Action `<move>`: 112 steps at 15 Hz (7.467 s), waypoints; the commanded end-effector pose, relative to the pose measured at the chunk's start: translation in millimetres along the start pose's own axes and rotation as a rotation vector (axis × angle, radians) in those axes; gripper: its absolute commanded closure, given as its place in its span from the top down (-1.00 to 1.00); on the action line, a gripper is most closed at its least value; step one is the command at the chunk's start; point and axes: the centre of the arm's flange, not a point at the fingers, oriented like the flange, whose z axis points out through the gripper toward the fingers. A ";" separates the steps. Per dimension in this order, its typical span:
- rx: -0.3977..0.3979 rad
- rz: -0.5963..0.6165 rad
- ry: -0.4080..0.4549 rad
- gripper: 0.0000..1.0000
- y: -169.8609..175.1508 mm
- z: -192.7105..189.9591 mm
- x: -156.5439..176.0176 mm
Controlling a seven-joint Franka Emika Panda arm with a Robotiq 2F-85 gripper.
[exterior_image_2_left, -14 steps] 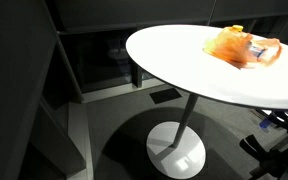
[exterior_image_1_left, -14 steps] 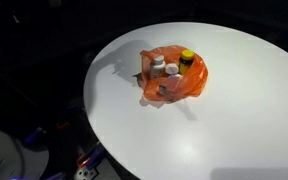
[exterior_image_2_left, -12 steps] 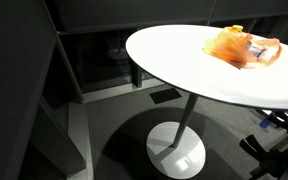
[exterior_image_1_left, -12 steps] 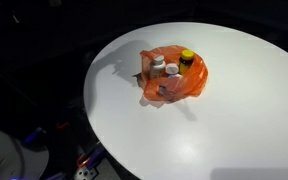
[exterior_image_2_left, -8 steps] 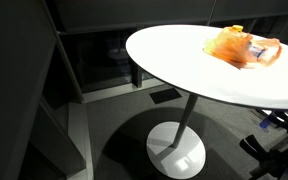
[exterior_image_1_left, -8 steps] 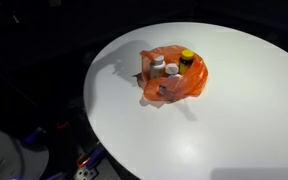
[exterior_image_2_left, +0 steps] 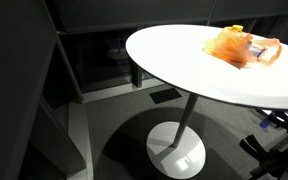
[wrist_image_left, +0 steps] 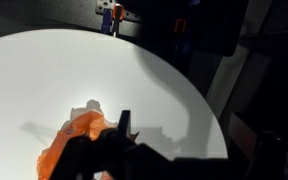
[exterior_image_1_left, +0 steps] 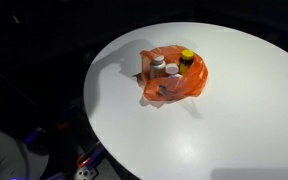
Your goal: Place the yellow and brown bottle on the table
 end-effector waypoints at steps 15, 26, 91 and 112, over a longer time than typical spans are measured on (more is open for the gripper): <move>-0.092 0.238 0.149 1.00 122.7 -14.9 154.4; -0.115 0.329 0.171 1.00 164.9 19.8 172.7; -0.074 -0.415 0.073 -0.60 28.0 141.1 257.3; -0.142 -0.316 0.123 1.00 24.2 97.5 231.0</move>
